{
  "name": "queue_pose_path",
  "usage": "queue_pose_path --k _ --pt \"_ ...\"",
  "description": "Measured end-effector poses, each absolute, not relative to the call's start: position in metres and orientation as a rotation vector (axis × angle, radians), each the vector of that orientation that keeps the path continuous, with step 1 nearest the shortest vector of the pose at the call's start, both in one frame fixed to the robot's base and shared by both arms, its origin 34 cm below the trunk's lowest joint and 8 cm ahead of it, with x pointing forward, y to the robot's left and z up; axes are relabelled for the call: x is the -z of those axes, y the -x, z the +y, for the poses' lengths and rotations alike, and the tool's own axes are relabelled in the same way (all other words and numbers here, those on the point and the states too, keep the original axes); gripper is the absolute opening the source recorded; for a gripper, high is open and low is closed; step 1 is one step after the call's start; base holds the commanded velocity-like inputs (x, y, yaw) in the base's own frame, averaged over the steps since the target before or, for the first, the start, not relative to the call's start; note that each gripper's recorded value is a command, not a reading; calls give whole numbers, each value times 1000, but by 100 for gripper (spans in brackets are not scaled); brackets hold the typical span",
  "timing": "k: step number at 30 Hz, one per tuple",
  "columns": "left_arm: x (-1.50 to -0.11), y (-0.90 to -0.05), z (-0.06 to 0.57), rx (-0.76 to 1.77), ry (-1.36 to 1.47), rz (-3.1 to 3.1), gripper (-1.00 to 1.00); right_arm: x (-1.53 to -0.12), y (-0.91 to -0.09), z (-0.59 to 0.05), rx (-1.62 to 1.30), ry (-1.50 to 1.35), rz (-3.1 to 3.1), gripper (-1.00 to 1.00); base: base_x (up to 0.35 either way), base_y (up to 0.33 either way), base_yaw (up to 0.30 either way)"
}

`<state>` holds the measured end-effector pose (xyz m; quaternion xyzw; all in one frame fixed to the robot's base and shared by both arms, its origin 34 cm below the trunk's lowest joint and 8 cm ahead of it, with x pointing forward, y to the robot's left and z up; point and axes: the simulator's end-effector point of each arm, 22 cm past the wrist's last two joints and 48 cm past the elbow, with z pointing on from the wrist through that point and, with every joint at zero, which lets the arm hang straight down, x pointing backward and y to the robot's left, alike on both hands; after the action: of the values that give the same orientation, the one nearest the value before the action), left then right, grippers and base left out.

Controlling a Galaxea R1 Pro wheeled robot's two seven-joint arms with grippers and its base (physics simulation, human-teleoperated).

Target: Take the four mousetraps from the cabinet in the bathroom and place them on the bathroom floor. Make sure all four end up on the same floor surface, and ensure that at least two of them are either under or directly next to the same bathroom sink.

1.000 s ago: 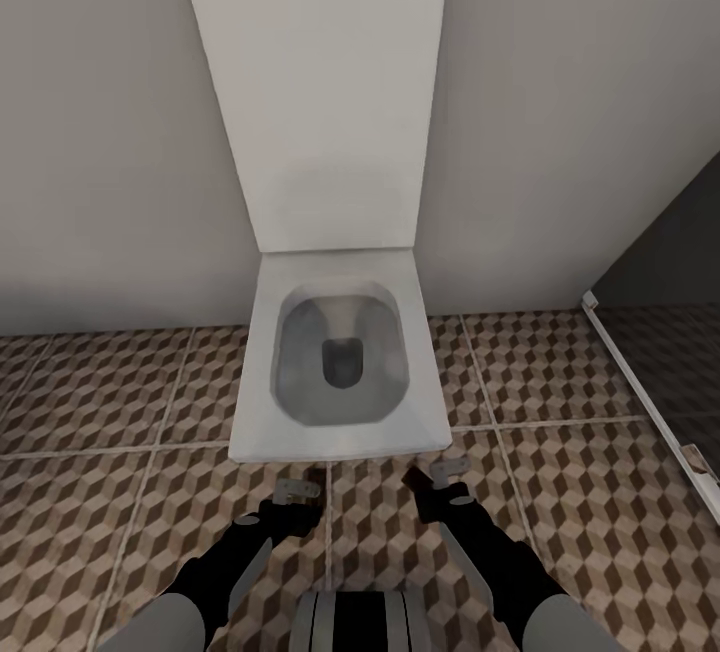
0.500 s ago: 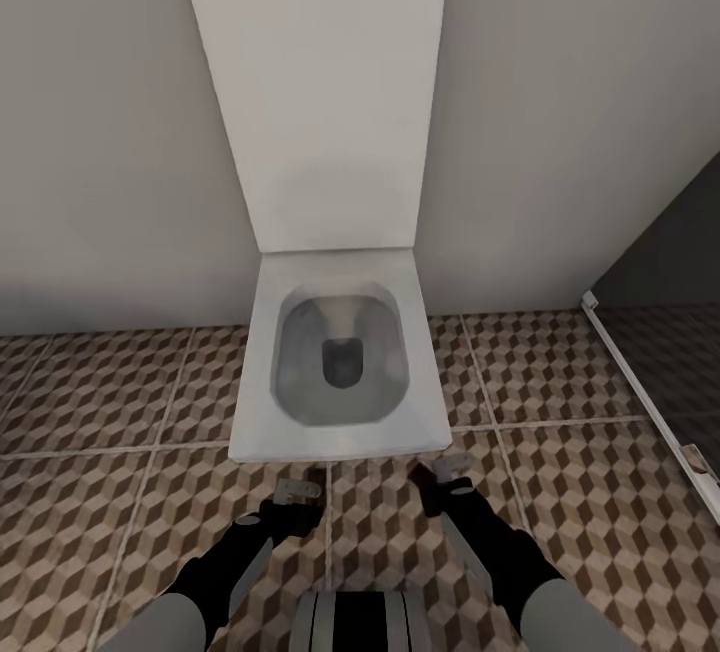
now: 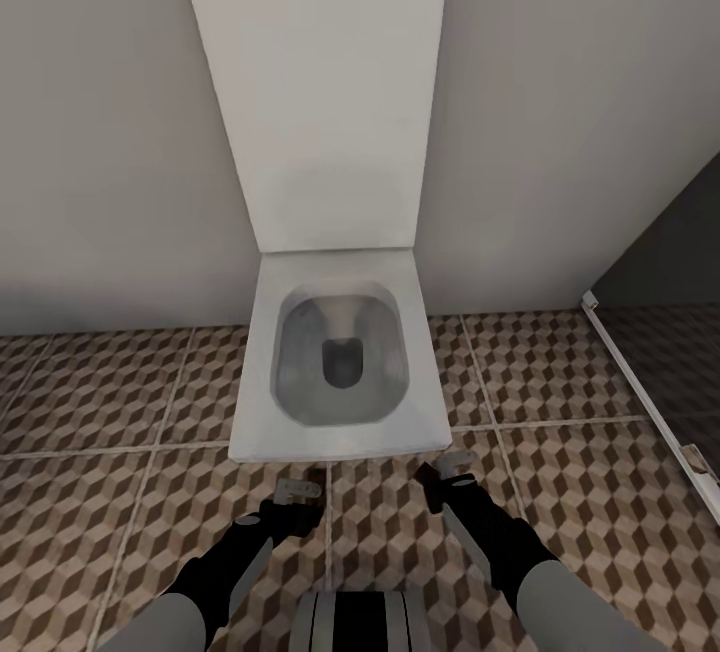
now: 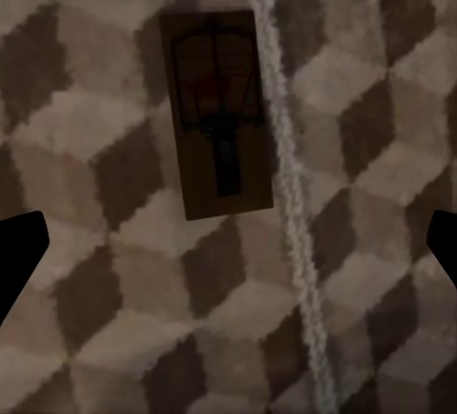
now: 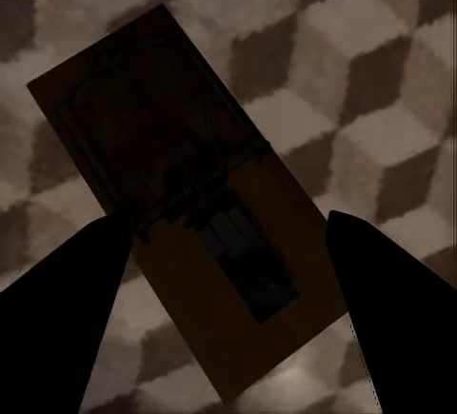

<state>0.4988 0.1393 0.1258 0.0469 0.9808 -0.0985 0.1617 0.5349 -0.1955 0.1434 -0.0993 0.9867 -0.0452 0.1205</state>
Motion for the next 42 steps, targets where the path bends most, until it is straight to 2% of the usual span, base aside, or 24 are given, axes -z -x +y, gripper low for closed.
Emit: queue_pose_path --k 16,25,42 --pt "-126 -499 137 286 -134 2799 100 -138 -530 -193 132 287 2910 -100 0 0 0" --pt "-126 -499 135 290 -133 2799 100 -141 -530 -160 68 290 2907 -100 0 0 0" --pt "-126 -498 135 290 -132 2800 100 -141 -530 -158 64 290 2907 -100 0 0 0"
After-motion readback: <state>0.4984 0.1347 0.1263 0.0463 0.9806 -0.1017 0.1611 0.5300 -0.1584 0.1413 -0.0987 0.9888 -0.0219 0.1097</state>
